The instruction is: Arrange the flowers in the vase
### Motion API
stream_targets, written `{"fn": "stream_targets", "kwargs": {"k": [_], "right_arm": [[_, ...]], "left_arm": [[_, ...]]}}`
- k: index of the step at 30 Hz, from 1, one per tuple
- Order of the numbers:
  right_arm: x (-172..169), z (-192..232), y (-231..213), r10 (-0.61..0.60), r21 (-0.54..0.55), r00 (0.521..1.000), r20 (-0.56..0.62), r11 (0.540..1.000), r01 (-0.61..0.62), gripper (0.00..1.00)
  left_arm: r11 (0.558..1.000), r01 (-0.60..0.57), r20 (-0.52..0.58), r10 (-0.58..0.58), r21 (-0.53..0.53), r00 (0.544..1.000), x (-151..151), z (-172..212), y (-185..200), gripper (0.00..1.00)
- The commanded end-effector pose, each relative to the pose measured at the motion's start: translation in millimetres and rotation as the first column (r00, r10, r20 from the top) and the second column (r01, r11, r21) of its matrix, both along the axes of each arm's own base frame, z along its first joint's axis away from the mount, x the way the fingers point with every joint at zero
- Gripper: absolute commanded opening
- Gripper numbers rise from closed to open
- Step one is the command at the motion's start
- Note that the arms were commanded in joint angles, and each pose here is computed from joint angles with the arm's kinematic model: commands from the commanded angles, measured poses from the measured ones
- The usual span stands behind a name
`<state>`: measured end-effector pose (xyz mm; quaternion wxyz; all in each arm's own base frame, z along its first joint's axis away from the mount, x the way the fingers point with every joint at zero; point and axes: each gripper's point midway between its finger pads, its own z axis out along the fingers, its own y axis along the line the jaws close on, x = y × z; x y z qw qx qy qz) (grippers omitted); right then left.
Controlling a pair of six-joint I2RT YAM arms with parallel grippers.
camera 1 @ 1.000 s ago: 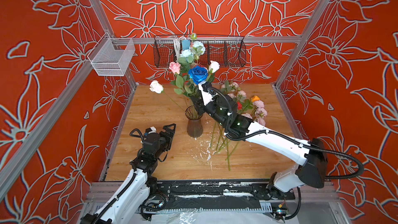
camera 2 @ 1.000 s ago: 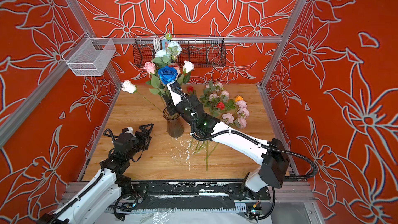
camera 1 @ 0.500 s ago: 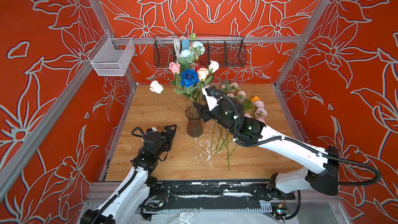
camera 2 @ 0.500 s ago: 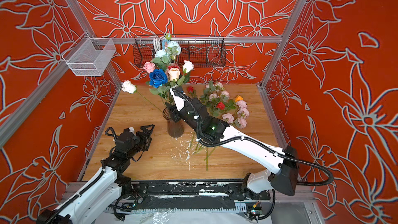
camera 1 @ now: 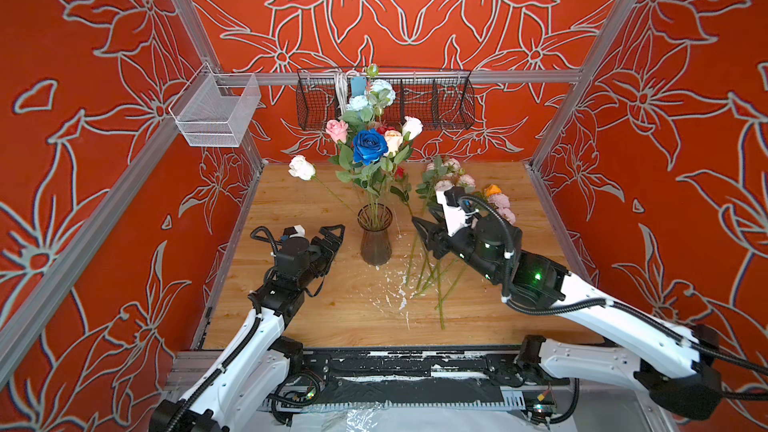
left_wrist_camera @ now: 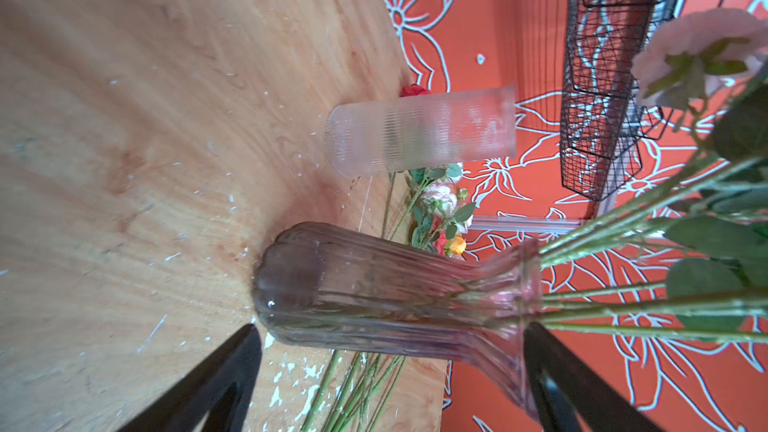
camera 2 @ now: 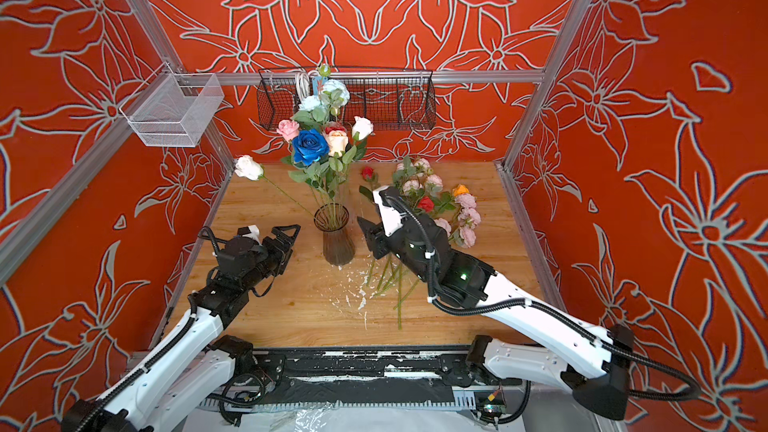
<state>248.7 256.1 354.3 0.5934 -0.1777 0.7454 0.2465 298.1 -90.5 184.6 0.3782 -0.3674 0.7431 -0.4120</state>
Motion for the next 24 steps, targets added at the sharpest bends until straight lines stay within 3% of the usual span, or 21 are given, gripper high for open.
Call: {"fn": "stream_targets", "kwargs": {"k": [1, 3, 5, 9, 11, 13, 18, 21, 24], "right_arm": [[5, -48, -32, -0.091, 0.059, 0.983, -0.157, 0.993, 0.102, 0.49], [8, -94, -35, -0.040, 0.158, 0.942, -0.333, 0.983, 0.098, 0.44], [12, -125, -32, 0.004, 0.249, 0.901, -0.434, 0.961, 0.116, 0.35], [22, -158, 1, 0.122, 0.337, 0.842, -0.525, 0.939, 0.074, 0.14], [27, -171, 26, 0.210, 0.374, 0.802, -0.559, 0.927, 0.018, 0.08], [34, -193, 39, 0.224, 0.372, 0.765, -0.605, 0.928, 0.023, 0.08], [56, -227, 51, 0.174, 0.330, 0.752, -0.636, 0.942, 0.061, 0.28], [65, -241, 64, 0.186, 0.332, 0.728, -0.659, 0.942, 0.059, 0.31], [71, -246, 74, 0.185, 0.319, 0.725, -0.663, 0.946, 0.050, 0.31]], "left_arm": [[0.992, 0.073, 0.041, -0.078, 0.100, 0.996, -4, 12, -5, 0.98], [0.976, 0.099, 0.061, -0.113, 0.194, 0.992, -11, 22, -2, 0.98], [0.964, 0.096, 0.058, -0.114, 0.249, 0.992, -19, 24, 4, 0.98], [0.965, 0.092, 0.058, -0.109, 0.247, 0.992, -29, 10, 7, 0.99], [0.973, 0.039, 0.000, -0.040, 0.228, 0.999, -33, -10, 17, 0.99], [0.970, 0.021, -0.037, -0.013, 0.241, 0.999, -37, -24, 22, 0.98], [0.963, 0.105, -0.031, -0.100, 0.247, 0.994, -37, -28, 9, 0.98], [0.952, 0.157, -0.023, -0.156, 0.264, 0.987, -34, -25, 1, 0.97], [0.940, 0.152, -0.027, -0.151, 0.305, 0.988, -33, -14, 5, 0.89]]}}
